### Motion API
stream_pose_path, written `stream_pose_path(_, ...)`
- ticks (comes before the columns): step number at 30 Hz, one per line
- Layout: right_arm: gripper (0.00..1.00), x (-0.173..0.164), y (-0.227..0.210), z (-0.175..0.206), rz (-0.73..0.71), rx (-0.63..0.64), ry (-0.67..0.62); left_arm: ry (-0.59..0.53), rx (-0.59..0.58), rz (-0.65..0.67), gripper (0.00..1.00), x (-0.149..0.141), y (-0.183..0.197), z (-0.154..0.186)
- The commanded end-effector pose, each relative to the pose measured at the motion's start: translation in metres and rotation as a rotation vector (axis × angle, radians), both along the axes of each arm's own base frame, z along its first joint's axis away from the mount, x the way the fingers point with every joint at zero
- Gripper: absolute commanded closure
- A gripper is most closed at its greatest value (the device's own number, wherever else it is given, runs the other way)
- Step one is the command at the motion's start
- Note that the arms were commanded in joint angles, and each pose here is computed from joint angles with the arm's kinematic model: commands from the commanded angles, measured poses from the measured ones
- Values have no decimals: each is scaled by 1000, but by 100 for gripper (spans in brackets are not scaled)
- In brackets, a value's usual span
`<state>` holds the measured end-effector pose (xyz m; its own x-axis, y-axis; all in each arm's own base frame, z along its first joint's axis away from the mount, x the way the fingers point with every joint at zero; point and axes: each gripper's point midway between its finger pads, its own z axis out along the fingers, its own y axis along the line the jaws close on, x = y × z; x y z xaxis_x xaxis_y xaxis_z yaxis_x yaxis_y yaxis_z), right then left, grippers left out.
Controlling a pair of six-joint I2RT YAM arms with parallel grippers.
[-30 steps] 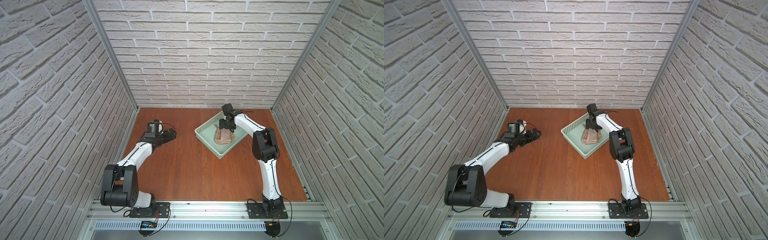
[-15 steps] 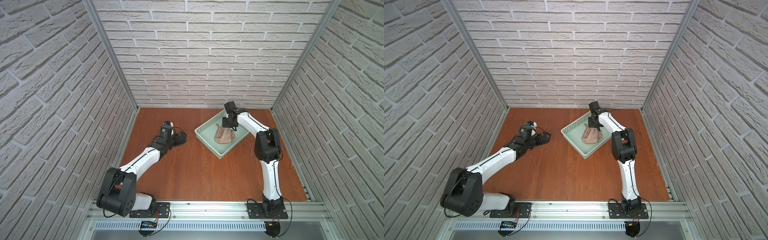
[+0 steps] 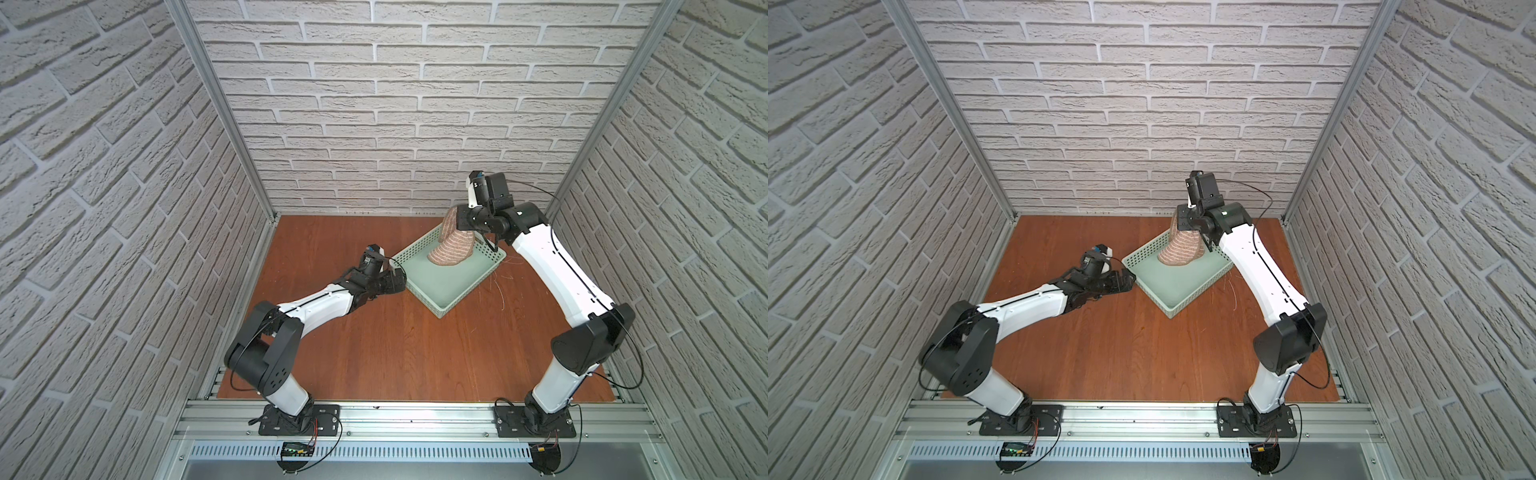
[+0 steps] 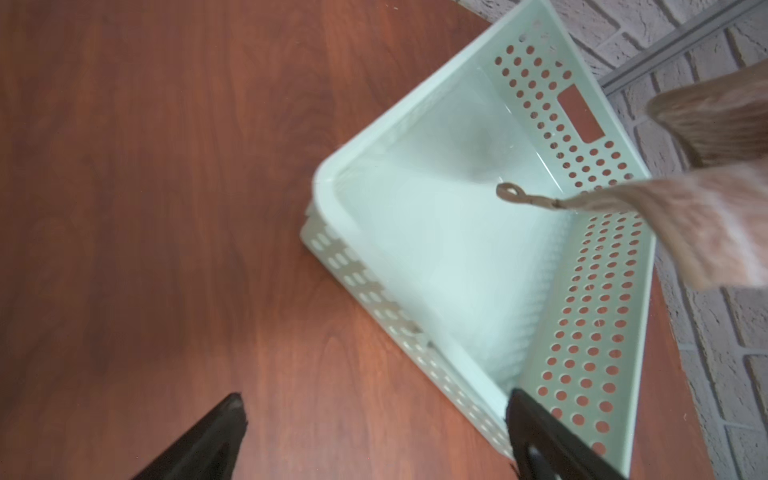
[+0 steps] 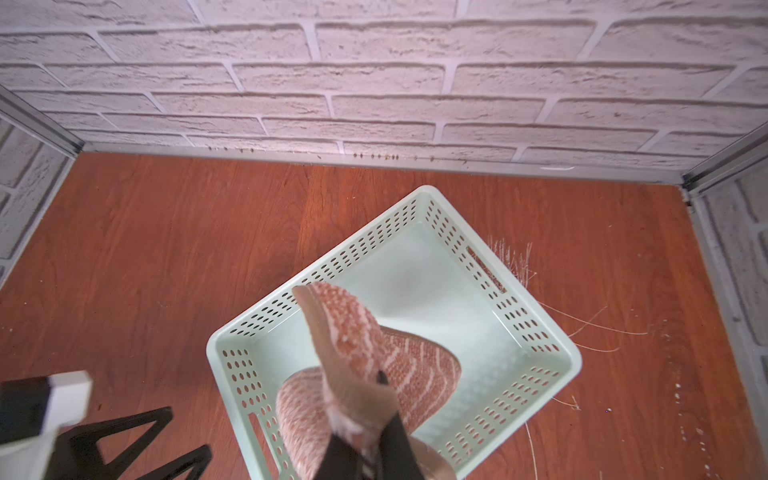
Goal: Fold the square dishcloth
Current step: Place the cleaning item at the center of the board.
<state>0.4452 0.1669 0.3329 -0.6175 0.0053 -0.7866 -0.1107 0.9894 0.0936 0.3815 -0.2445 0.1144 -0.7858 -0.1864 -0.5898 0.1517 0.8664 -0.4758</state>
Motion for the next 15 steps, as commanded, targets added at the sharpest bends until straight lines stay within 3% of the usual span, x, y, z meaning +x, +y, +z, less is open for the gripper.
stream_pose_path(1, 97, -29, -32, 30, -70, -55, -57, -12, -8, -16, 2, 9, -23, 8)
stream_pose_path(9, 97, -99, -92, 83, -204, -99, -180, 81, 44, 40, 5, 20, -27, -19)
stream_pose_path(15, 97, -136, -132, 56, -342, -184, -111, 92, 59, 73, 6, 31, -19, -20)
